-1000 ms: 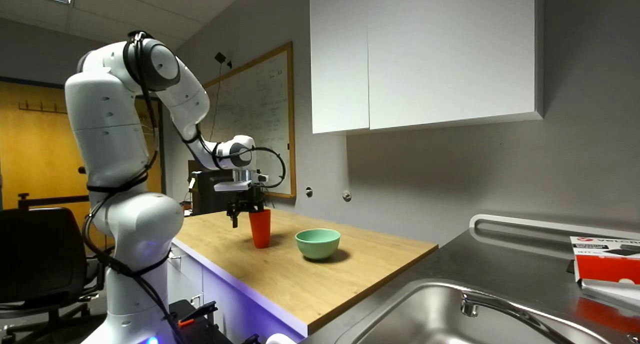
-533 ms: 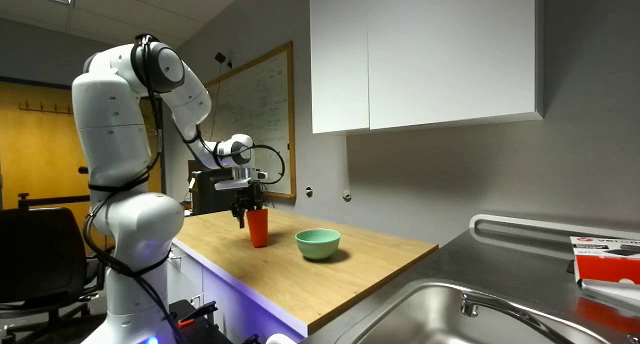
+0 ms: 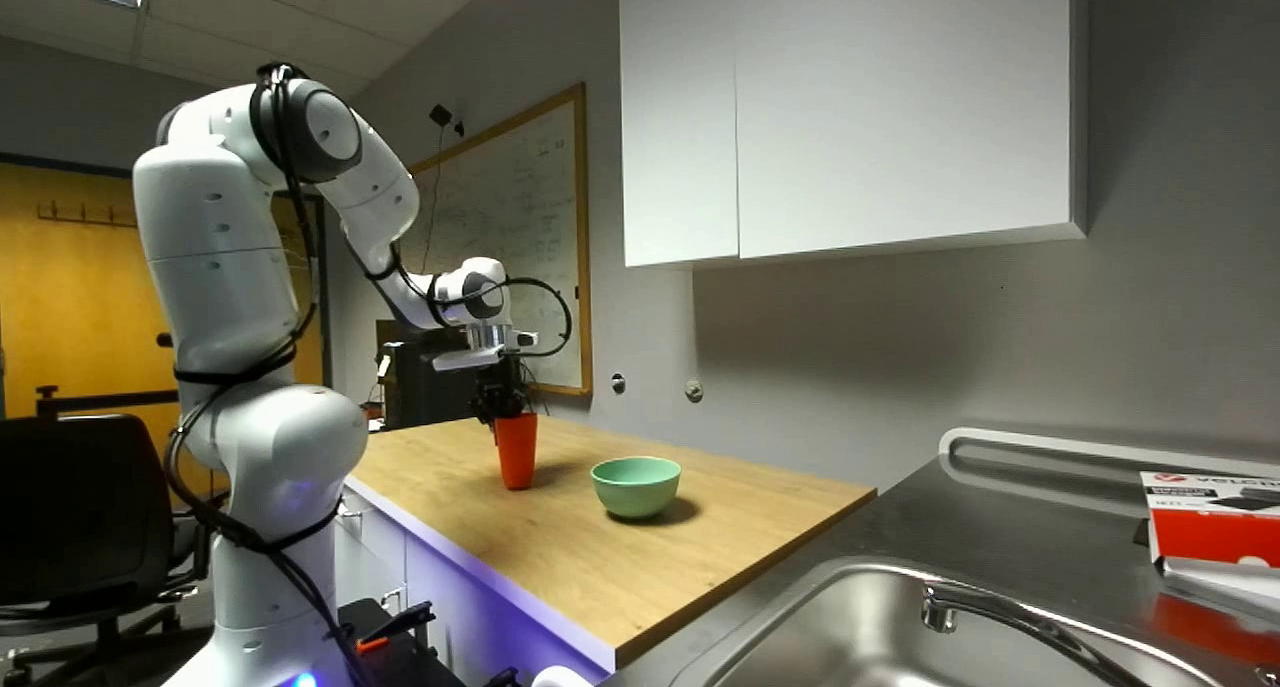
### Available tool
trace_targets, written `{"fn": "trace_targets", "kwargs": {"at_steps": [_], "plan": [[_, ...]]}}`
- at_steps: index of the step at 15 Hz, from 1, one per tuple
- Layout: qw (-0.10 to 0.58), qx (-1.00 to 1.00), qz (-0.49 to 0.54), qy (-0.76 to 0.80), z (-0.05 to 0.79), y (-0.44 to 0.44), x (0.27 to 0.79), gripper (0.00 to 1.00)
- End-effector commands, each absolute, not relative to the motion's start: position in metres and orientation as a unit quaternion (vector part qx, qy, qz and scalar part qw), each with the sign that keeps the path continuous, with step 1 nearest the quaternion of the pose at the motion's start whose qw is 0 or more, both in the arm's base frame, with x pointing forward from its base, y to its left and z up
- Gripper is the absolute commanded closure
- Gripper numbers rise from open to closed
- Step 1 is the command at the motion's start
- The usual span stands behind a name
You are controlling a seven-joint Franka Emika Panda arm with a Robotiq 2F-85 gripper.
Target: Pour the contents in the orange cup into the mint green bowl
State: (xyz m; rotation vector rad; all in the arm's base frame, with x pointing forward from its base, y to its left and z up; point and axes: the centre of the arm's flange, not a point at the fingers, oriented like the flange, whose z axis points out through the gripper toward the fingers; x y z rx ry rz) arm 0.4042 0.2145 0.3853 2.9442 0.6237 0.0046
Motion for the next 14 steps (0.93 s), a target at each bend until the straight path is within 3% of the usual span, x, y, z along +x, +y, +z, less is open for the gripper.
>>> {"fn": "trace_targets", "kwargs": {"at_steps": [1, 5, 14], "plan": [[0.054, 0.981, 0.026, 0.185, 0.421, 0.186, 0.397, 0.97], [-0.006, 0.987, 0.074, 0.145, 0.467, 0.12, 0.388, 0.98], [-0.227, 0.948, 0.185, 0.125, 0.488, -0.062, 0.387, 0.98]]}}
